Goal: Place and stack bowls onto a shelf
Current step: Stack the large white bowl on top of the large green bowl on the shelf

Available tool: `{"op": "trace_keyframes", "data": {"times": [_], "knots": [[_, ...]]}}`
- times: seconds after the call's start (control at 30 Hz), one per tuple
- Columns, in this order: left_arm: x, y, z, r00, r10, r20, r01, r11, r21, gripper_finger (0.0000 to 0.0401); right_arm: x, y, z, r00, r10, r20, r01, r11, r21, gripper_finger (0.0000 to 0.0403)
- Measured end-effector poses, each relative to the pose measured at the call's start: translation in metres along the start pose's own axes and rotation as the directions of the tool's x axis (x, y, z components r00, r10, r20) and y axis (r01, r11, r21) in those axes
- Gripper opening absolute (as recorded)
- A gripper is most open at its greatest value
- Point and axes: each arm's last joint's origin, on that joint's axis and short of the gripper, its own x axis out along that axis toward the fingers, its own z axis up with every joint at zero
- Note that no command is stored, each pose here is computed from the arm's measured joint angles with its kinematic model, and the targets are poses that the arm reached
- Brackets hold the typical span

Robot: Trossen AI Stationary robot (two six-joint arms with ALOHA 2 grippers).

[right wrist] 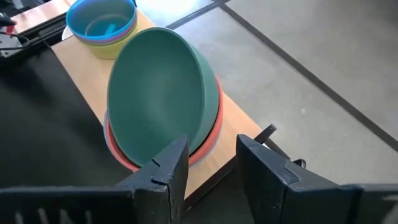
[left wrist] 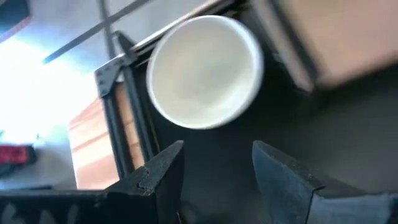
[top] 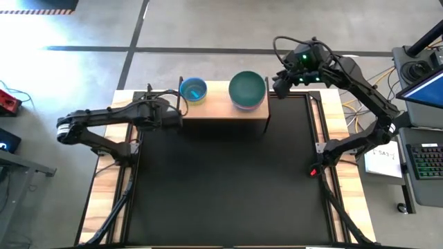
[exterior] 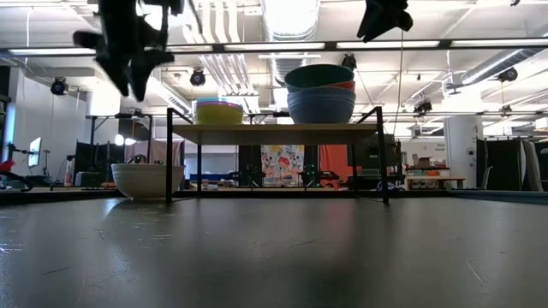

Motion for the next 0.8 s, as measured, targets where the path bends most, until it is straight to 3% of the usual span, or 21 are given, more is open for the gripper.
{"op": "trace_keyframes", "data": {"times": [0.2, 0.4, 0.6, 0.8], "knots": [[0.043, 0.013, 0.004, 0.996, 0.084, 0.01, -0.081, 0.985, -0.151, 0.0161, -0.002, 0.0, 0.0, 1.0, 0.0, 0.002, 0.0, 1.0, 0.009, 0.0125], [0.08, 0.024, 0.025, 0.993, 0.117, 0.005, -0.114, 0.973, -0.199, 0.0148, -0.004, 0.001, -0.005, 0.999, 0.003, -0.034, -0.003, 1.0, 0.014, 0.0119], [0.109, 0.045, 0.045, 0.996, 0.063, -0.065, -0.079, 0.952, -0.296, 0.0146, -0.005, 0.003, -0.009, 0.997, 0.008, -0.071, -0.008, 1.0, 0.007, 0.0118], [0.121, 0.047, 0.05, 0.996, 0.044, -0.076, -0.064, 0.955, -0.29, 0.0145, -0.007, 0.004, -0.009, 0.997, 0.009, -0.071, -0.01, 1.0, -0.005, 0.0118]]}}
